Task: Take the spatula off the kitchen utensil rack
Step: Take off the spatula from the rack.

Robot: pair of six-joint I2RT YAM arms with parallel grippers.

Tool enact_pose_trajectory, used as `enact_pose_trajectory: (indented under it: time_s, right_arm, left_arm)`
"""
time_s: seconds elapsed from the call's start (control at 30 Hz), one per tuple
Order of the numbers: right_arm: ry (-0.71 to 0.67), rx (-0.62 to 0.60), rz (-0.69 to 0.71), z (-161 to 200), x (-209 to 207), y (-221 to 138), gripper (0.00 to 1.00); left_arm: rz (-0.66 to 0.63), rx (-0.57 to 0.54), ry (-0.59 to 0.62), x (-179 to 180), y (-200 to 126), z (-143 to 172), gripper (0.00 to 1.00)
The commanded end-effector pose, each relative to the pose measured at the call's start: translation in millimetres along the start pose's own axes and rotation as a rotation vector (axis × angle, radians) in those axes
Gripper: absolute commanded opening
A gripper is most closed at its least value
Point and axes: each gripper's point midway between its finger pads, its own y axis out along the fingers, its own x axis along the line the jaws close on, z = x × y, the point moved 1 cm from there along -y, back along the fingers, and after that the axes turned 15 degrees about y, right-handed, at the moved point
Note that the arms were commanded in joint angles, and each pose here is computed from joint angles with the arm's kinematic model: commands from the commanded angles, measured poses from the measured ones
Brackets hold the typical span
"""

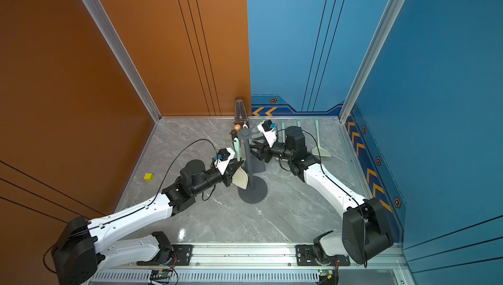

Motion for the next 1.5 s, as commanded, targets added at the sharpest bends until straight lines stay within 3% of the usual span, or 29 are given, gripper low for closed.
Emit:
enact_pose_trajectory:
  time_s: [0.0,0.57,0.8,1.17,1.47]
  right_arm:
    - [-0.063,-0.071,-0.032,-27.3,6.4,0.6,0.46]
    - [-0.107,-0.087,0.048,-35.5,1.9,-9.9,0.07]
    - [-0.125,-0.100,0.123,-40.1,-5.1,-16.8,0.01]
    - [-0.096,-0.103,0.221,-38.9,-23.6,-48.2,0.00]
    - [0.009,0.011,0.258,-29.2,-30.1,-93.4,0.00]
  left_arm:
    - [-0.013,-0.124,-0.009,7.1,-0.9,-40.2,0.10]
    - [-0.012,-0.117,-0.011,5.3,-1.4,-36.9,0.10]
    - [-0.015,-0.122,-0.010,5.0,-4.2,-38.0,0.10]
    - [-0.022,-0.120,-0.007,4.9,-7.2,-35.9,0.10]
    - [-0.023,-0.112,-0.001,4.8,-6.5,-33.0,0.10]
